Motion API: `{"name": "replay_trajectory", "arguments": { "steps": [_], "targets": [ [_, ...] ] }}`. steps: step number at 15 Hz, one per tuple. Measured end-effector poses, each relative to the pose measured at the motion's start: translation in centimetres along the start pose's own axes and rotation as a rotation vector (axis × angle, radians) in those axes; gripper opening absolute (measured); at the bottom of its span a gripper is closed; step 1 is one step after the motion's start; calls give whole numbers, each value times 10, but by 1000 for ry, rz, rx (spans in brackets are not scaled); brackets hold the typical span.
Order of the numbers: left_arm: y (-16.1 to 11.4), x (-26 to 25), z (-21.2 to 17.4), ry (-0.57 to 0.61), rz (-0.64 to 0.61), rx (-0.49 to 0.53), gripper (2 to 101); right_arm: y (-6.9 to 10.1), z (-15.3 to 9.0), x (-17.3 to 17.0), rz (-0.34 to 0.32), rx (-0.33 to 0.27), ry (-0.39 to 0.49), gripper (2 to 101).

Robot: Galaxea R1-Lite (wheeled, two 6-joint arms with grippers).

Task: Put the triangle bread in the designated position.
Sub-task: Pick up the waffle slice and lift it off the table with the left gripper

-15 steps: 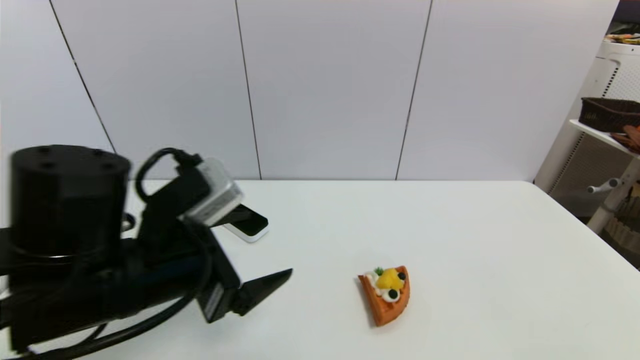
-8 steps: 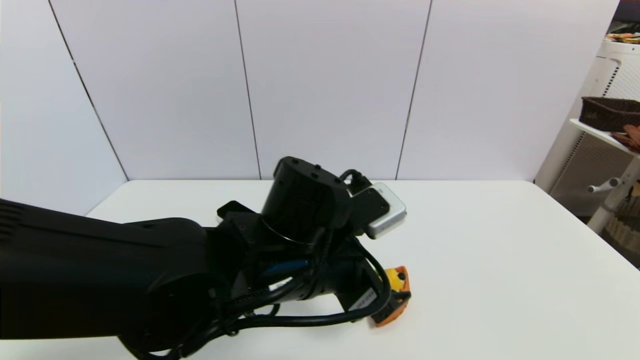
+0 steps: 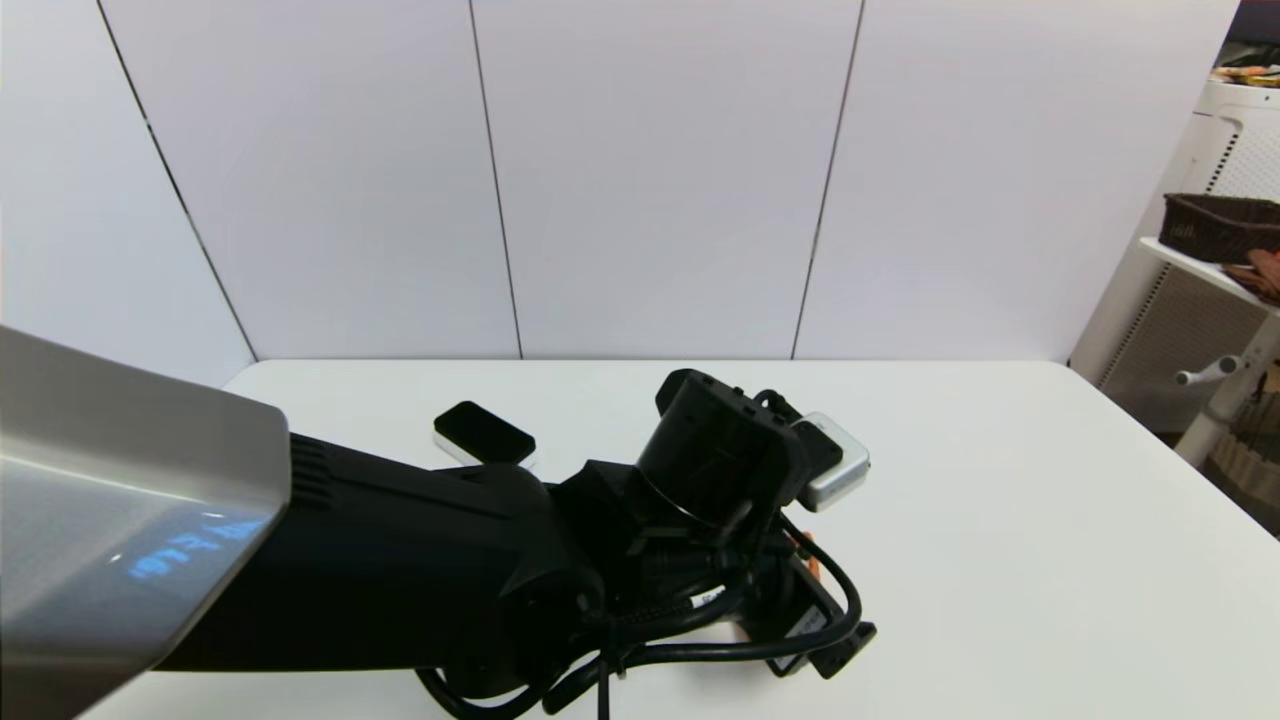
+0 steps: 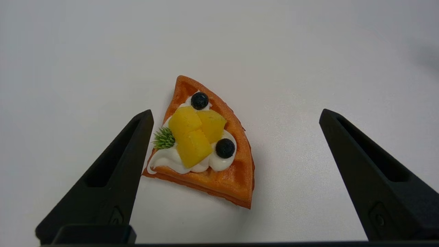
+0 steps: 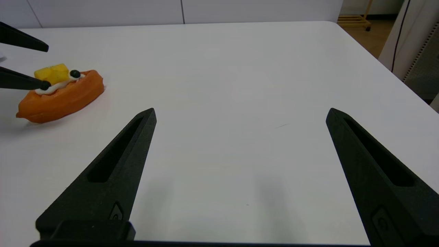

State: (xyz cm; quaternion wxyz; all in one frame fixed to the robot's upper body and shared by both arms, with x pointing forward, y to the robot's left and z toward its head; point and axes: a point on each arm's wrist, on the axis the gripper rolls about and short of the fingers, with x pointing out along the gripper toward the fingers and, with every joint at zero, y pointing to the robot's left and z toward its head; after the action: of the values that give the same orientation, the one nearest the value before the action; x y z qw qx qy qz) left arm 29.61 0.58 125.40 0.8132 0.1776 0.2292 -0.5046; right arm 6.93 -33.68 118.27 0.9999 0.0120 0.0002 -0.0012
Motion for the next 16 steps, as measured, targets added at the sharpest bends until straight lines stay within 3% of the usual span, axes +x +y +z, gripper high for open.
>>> {"name": "replay_trajectory", "arguments": {
  "steps": [7, 16],
  "targets": [
    [10, 19, -8, 97, 101, -68, 979, 0, 0, 0, 0, 0, 0, 980],
    [24, 30, -6, 90, 113, -110, 979, 0, 0, 0, 0, 0, 0, 980]
  ]
}}
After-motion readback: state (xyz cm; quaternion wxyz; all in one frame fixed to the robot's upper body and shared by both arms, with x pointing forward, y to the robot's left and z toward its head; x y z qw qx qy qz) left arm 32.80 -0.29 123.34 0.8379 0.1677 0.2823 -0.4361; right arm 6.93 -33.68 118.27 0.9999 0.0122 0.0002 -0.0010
